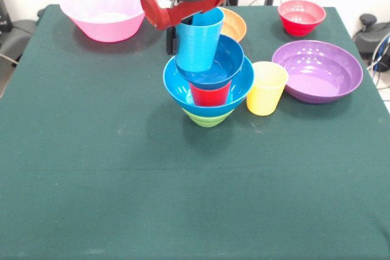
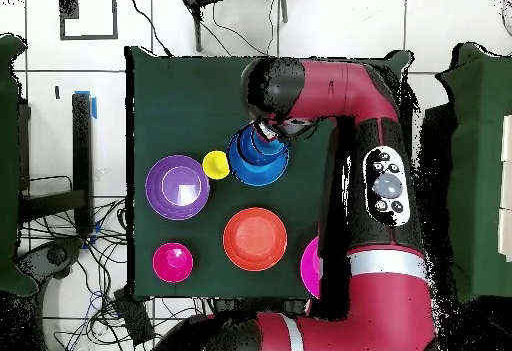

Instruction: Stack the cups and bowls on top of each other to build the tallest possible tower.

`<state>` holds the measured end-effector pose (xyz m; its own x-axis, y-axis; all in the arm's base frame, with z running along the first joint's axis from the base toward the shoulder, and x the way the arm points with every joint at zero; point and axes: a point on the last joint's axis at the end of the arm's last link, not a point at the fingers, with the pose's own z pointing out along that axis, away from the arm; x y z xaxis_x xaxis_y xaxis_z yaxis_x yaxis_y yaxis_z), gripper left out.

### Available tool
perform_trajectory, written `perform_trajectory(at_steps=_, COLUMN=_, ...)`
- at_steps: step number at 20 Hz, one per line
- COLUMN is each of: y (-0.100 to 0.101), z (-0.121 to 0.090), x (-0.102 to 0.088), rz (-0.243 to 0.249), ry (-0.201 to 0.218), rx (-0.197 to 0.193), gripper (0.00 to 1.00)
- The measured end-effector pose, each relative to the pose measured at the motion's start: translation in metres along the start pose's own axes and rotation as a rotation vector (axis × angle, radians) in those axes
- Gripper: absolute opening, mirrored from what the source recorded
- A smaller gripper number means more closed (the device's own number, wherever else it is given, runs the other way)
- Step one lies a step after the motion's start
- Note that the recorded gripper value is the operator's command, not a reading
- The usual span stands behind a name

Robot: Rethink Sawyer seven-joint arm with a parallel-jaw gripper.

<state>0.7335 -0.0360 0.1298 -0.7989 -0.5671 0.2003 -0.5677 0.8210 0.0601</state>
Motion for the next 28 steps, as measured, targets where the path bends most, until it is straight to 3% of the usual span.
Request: perform_trajectory(at_steps=28, y=0.005, z=0.011, x=0.007, rz=0.005, ry=0.004, rx=-0.049, gripper=0.00)
